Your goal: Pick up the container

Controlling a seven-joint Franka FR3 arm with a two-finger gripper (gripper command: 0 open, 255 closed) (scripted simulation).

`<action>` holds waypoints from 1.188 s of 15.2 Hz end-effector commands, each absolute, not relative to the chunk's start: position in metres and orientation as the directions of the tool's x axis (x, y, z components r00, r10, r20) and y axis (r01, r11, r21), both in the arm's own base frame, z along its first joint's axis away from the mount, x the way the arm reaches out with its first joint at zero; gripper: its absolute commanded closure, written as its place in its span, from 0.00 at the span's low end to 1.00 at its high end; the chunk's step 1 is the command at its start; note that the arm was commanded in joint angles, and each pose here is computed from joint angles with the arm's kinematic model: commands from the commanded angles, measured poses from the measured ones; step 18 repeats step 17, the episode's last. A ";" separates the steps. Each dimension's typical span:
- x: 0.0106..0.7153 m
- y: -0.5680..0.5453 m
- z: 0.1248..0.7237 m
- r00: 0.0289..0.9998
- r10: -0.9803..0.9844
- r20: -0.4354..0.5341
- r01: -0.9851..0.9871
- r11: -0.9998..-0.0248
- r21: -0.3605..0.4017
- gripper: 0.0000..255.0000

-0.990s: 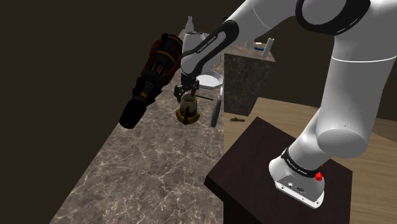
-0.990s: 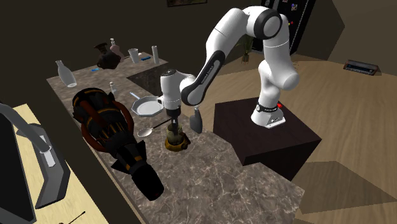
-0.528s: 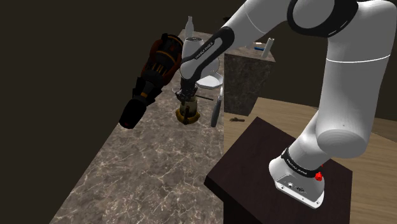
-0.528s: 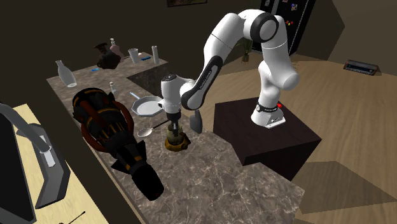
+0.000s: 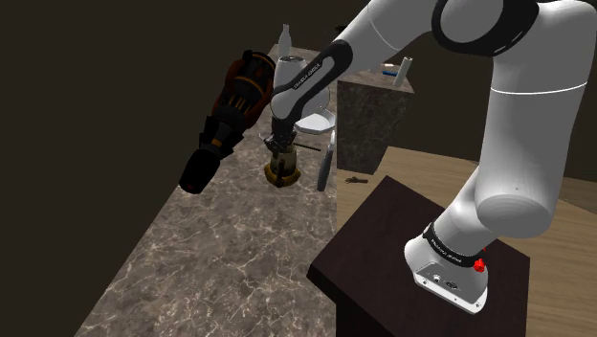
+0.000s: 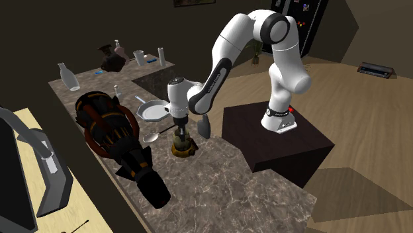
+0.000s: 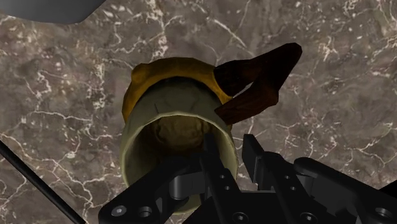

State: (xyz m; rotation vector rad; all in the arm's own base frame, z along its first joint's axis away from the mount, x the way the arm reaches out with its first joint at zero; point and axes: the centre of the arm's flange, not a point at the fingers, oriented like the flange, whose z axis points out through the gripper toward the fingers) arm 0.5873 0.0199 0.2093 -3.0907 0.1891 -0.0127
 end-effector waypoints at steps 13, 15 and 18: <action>0.587 0.020 0.277 0.993 -0.122 0.004 -0.121 -0.992 -0.045 1.00; 0.587 0.020 0.288 0.993 -0.122 0.004 -0.121 -0.992 -0.045 1.00; 0.587 0.020 0.289 0.993 -0.122 0.004 -0.121 -0.992 -0.045 1.00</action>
